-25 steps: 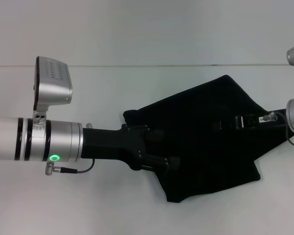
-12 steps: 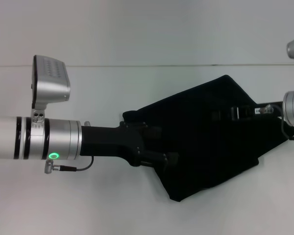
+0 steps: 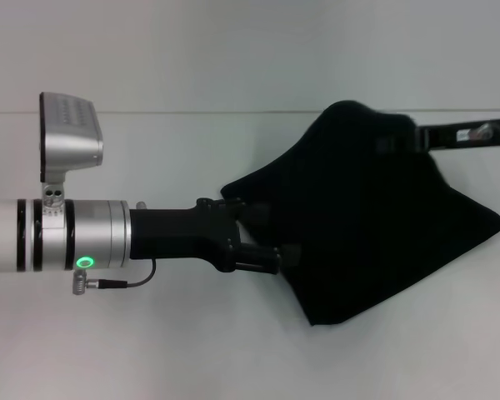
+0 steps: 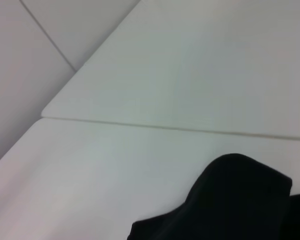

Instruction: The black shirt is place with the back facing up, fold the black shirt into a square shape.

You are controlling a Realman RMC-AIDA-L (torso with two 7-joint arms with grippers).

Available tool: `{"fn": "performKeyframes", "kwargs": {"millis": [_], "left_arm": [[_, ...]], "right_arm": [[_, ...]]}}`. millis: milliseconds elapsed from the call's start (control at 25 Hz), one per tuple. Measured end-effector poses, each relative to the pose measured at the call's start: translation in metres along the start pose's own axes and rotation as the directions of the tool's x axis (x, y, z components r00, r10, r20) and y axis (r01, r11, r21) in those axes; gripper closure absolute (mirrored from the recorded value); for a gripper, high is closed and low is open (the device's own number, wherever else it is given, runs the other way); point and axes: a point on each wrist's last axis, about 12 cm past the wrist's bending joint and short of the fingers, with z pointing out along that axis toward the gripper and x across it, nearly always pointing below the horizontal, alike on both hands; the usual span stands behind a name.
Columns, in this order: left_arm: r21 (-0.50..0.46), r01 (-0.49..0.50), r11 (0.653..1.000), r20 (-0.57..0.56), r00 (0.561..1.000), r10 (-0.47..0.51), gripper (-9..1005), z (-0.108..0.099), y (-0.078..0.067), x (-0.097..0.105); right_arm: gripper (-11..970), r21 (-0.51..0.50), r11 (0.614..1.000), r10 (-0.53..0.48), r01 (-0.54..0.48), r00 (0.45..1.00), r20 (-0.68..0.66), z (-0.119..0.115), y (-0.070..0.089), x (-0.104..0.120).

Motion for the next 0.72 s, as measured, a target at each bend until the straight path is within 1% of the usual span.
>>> {"fn": "performKeyframes", "kwargs": {"millis": [160,360,520,720], "left_arm": [[-0.001,0.021,1.0,0.014,1.0,-0.021,47,-0.001,0.0,0.0],[0.003,0.051,0.999,0.023,0.998,-0.051,47,0.0,-0.001,-0.002],[0.005,0.078,0.997,0.026,0.997,-0.078,47,0.001,-0.001,0.0],[0.013,0.105,0.994,0.027,0.994,-0.106,47,0.006,-0.003,0.002]], "right_arm": [[845,0.034,0.999,0.011,-0.011,1.0,-0.001,-0.012,-0.008,-0.007],[846,0.107,0.994,0.015,-0.012,1.0,-0.025,-0.026,-0.021,-0.005],[846,0.181,0.984,0.005,0.004,0.999,-0.054,-0.03,-0.031,-0.001],[847,0.251,0.968,-0.009,0.028,0.997,-0.078,-0.03,-0.039,0.002]]}}
